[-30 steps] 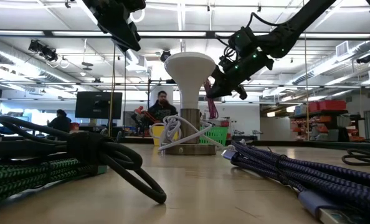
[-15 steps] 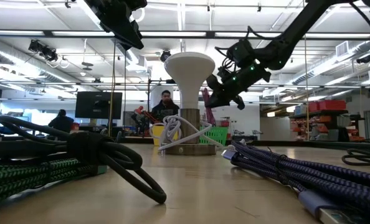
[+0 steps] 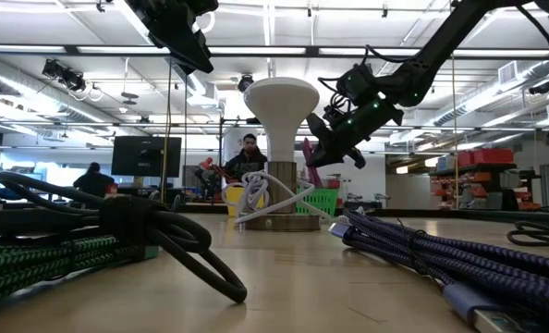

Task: Pick & Place USB Port
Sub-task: Put the pink charger cable into the green bin, then put the black charger cable into the yellow bin

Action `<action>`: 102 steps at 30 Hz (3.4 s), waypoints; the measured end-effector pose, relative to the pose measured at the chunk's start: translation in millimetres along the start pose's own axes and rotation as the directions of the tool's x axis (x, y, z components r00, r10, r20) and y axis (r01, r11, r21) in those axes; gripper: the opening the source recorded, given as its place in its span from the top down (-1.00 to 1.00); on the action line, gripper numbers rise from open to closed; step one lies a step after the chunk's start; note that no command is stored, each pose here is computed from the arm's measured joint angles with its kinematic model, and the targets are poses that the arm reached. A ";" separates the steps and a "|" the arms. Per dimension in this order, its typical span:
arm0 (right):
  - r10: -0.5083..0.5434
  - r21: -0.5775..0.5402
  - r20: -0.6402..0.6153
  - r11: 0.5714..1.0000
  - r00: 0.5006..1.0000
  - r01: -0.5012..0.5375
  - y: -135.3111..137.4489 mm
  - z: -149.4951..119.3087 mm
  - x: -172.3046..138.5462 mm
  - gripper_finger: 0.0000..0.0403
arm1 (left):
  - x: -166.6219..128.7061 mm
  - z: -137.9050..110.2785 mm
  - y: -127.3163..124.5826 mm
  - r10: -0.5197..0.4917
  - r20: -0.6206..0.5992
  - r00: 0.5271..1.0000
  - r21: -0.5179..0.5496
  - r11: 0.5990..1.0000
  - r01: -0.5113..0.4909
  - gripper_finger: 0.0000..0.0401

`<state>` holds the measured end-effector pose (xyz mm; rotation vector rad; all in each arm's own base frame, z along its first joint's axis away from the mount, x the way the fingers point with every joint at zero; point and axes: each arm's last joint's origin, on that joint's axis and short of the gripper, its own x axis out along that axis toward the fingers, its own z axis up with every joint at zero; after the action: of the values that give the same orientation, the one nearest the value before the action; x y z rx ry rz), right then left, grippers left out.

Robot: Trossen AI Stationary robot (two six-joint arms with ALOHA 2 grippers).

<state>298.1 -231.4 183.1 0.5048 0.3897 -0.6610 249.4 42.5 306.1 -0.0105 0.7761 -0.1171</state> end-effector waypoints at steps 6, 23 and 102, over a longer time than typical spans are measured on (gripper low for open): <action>-0.004 0.007 -0.009 1.000 1.000 0.004 -0.2 -0.9 0.0 0.95 | 0.0 0.0 -0.1 -0.004 0.001 1.000 -0.001 1.000 0.004 0.65; -0.003 0.001 -0.025 1.000 1.000 0.003 2.3 -3.2 0.1 0.38 | 0.2 -0.2 -0.3 -0.010 0.001 1.000 -0.003 1.000 0.010 0.65; 0.375 -0.420 -0.343 0.759 0.861 -0.498 188.3 -57.0 -168.7 0.47 | 56.7 -150.3 -80.3 0.208 -0.597 0.775 -0.742 0.225 -0.632 0.52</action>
<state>290.2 9.0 279.7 0.1615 0.6242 -0.0184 176.2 -38.5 163.5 -0.9204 1.1300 0.9616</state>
